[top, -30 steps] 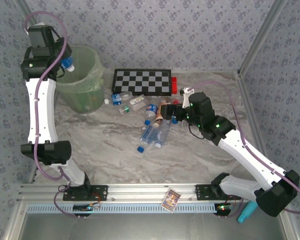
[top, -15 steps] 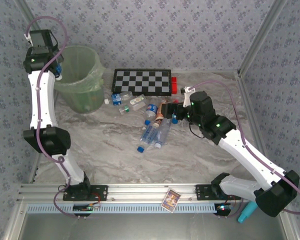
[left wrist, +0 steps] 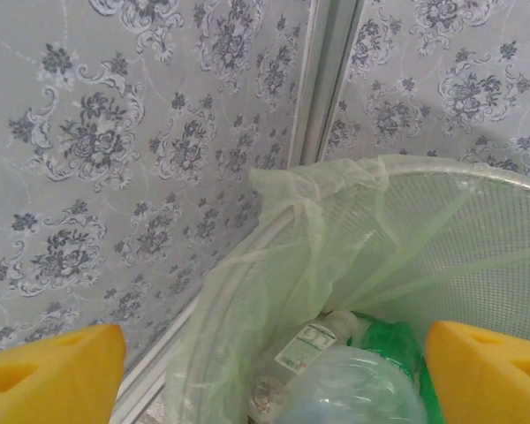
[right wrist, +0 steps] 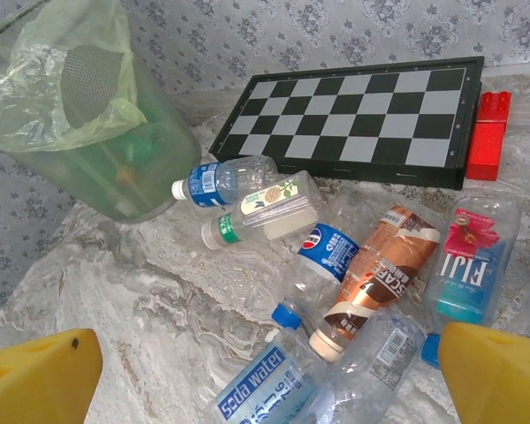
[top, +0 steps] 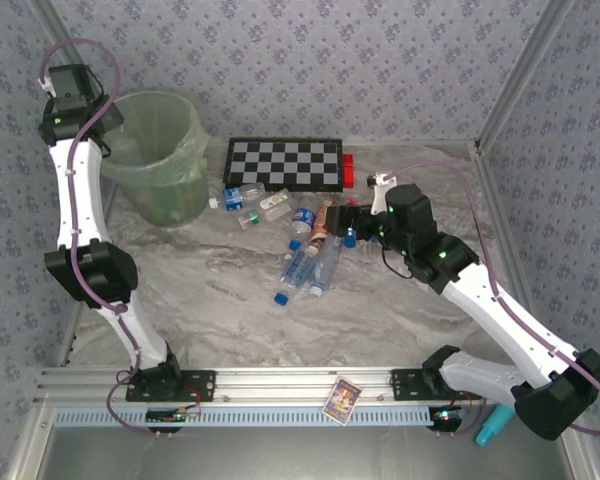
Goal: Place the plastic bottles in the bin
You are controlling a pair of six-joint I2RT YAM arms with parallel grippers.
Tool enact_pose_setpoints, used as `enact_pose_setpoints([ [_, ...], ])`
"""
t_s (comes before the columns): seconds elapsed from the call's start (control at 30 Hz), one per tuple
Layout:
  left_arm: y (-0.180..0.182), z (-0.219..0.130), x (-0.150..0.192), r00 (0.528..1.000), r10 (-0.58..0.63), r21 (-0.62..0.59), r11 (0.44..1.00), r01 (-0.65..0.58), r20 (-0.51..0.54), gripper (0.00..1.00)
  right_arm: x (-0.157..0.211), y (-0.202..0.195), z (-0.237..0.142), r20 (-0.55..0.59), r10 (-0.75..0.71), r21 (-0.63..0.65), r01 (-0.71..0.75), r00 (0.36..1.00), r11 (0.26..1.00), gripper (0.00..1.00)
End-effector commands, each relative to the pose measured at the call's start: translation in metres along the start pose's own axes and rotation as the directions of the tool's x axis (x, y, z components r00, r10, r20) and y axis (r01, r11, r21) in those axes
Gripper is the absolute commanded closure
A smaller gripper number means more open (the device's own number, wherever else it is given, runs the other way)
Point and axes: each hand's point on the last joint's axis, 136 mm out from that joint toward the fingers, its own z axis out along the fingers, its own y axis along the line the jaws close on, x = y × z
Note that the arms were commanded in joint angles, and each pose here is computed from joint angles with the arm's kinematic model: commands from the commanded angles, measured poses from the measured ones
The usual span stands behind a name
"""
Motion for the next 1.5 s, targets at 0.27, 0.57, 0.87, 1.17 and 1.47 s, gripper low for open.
enact_pose_setpoints([
  [0.27,-0.017,-0.048,-0.024,0.996,-0.063,0.1,0.993,0.056,0.065,0.07,0.004,-0.001,-0.006,0.007,0.028,-0.003,-0.028,1.0,1.0,0.0],
  [0.57,-0.058,-0.092,0.007,1.0,0.008,0.203,0.979,-0.011,0.017,0.04,0.022,-0.001,0.0,-0.042,0.046,0.0,-0.046,0.998,0.999,0.0],
  [0.87,-0.084,-0.137,0.061,0.998,0.059,0.331,0.943,-0.043,-0.036,0.0,0.058,0.002,0.015,-0.133,0.07,0.047,-0.065,0.989,0.997,0.0],
  [1.17,-0.085,-0.165,0.151,0.979,0.115,0.442,0.896,-0.029,-0.17,0.0,0.089,0.016,0.026,-0.182,0.1,0.109,-0.081,0.978,0.991,0.0],
  [1.47,-0.085,-0.182,0.262,0.926,0.153,0.518,0.854,0.052,-0.345,0.03,0.087,0.013,0.029,-0.16,0.111,0.175,-0.082,0.981,0.981,0.0],
])
